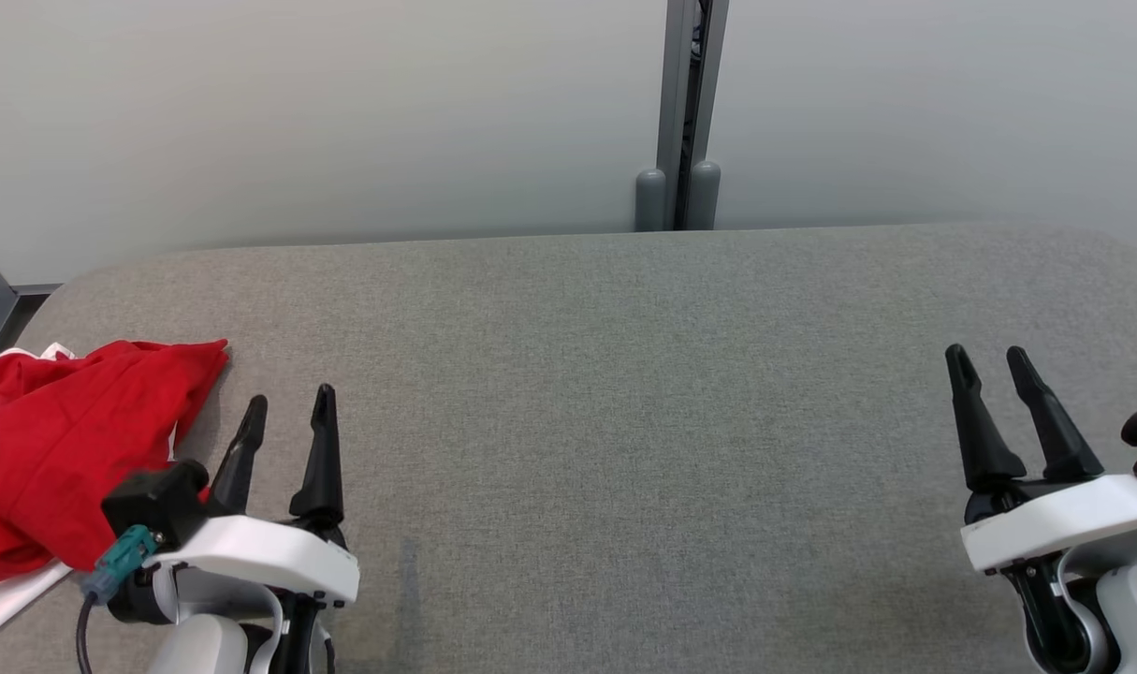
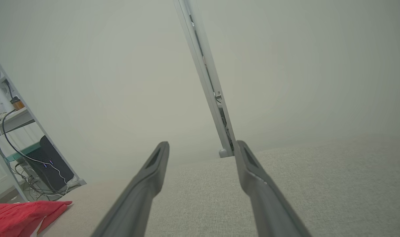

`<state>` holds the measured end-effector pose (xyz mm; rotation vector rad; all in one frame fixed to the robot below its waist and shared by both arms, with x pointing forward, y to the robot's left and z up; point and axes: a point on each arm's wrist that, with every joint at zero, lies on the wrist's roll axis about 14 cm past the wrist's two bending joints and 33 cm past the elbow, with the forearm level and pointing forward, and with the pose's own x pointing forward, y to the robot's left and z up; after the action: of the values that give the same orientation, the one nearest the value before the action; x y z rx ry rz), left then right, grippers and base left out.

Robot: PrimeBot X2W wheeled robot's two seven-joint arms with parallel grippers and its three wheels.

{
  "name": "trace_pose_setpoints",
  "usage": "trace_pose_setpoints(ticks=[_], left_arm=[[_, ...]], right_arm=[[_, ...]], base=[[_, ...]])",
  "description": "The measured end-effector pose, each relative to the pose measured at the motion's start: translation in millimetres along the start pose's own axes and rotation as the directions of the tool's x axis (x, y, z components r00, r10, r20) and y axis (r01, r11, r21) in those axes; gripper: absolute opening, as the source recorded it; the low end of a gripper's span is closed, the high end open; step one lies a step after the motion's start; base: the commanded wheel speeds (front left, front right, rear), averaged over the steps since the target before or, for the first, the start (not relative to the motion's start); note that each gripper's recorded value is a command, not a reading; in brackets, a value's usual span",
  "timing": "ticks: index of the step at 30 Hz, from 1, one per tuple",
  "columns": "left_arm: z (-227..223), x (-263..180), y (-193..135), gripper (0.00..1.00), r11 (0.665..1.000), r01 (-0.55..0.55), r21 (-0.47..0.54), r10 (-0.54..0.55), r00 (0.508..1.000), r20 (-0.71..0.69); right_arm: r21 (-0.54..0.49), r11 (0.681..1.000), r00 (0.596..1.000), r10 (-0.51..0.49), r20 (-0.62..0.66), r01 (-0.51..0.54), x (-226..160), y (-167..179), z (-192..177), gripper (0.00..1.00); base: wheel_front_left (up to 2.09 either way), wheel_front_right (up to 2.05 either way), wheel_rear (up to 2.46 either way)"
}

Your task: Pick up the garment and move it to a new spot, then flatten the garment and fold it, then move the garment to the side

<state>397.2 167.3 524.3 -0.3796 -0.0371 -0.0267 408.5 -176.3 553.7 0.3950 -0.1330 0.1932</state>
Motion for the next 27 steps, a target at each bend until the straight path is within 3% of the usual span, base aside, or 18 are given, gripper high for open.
trace_pose_setpoints(ticks=[27], left_arm=[[-26, -14, 14, 1.00, 0.980, 0.016, 0.197, 0.005, 0.995, -0.103]], right_arm=[[-0.203, 0.978, 0.999, -0.048, -0.015, 0.044, -19, -1, -21, 1.00]], base=[[0.00, 0.00, 0.00]])
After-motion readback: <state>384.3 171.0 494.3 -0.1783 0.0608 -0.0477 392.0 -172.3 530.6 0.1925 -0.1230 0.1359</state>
